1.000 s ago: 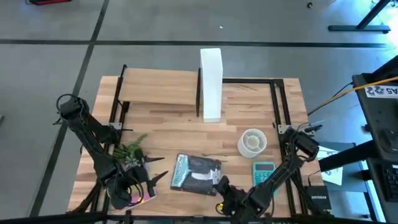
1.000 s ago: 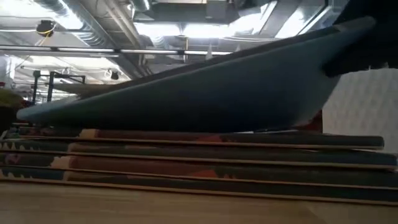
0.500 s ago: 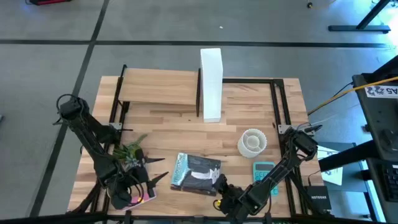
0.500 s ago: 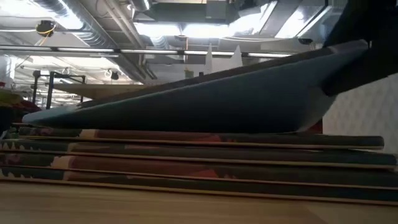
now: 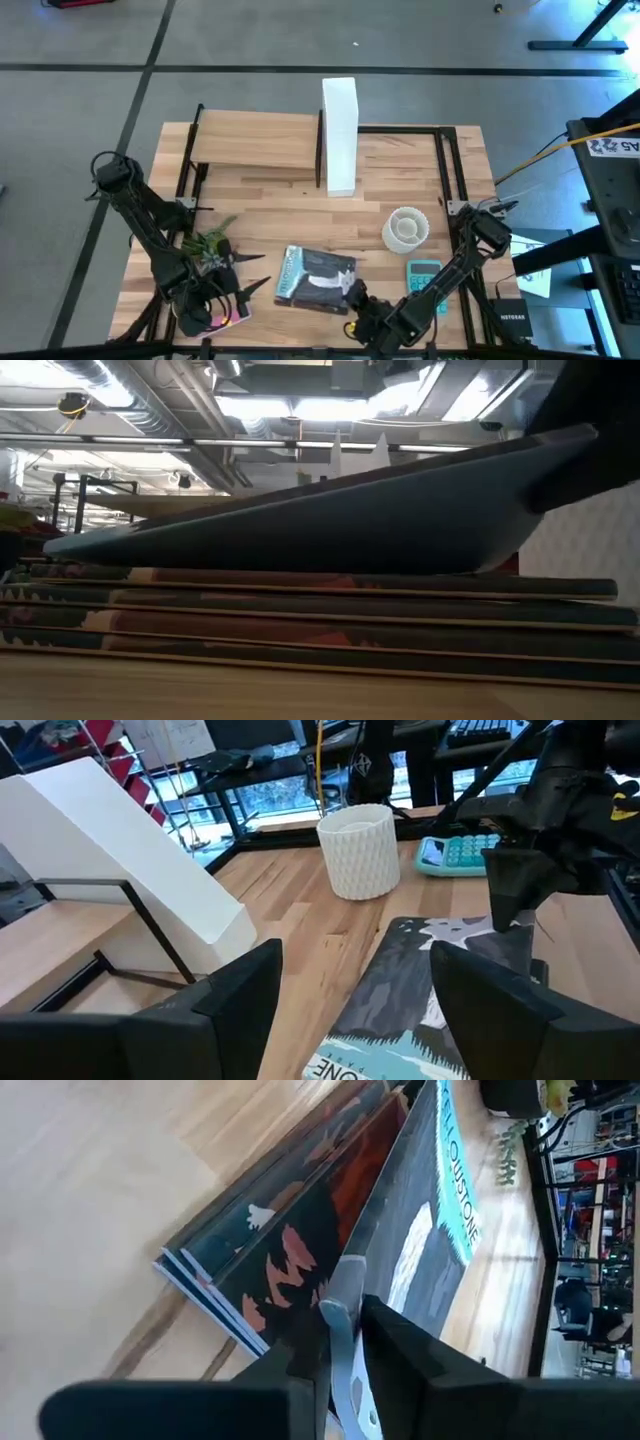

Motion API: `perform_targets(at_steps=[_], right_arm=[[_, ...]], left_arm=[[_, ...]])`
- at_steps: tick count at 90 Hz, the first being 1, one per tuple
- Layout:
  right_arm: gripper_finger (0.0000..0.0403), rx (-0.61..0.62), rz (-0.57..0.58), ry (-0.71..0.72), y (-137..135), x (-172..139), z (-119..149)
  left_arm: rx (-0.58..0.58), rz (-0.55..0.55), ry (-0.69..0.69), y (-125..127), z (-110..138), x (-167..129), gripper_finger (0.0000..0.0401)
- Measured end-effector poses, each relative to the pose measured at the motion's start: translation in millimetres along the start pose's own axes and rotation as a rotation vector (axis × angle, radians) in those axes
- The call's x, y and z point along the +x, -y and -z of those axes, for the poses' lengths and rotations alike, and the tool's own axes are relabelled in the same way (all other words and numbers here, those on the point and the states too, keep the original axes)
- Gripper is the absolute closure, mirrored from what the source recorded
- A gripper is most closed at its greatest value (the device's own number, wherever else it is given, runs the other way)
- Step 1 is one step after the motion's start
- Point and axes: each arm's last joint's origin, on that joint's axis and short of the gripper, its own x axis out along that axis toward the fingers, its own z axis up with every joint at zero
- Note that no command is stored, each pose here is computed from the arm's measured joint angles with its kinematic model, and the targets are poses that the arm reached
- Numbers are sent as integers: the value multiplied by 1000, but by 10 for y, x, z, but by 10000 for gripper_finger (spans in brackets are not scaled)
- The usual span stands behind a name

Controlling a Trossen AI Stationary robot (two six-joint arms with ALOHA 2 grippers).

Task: Stock shelves
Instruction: Remove the light blue book from the white bookshelf, then return to Home Position

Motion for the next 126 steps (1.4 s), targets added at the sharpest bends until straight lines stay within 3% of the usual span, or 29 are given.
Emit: perform_targets(at_steps=[35, 51, 63, 74, 81, 96, 111, 126], right_arm=[[202, 12, -23, 8, -41, -34, -4], [170, 5, -25, -63, 39, -151, -22], [173, 107, -8, -163, 199, -310, -34], [182, 362, 59, -266, 361, -443, 8], [190, 486, 125, -308, 445, -522, 61], [220, 566, 167, -274, 629, -793, 205], [260, 672, 157, -174, 1040, -1209, 577], [293, 881, 157, -9, 1464, -1562, 1275]], left_arm=[[0, 0, 0, 1, 0, 0, 162], [-4, 0, 0, 1, 0, 0, 162], [-9, 1, -2, -1, 0, 9, 162], [-46, 25, -31, -5, 2, 59, 162], [-131, 76, -85, -19, -1, 132, 162], [-221, 201, -215, -182, -100, 261, 162], [-197, 157, -253, -568, -235, 240, 162], [-225, 108, -267, -1085, -381, 107, 162]])
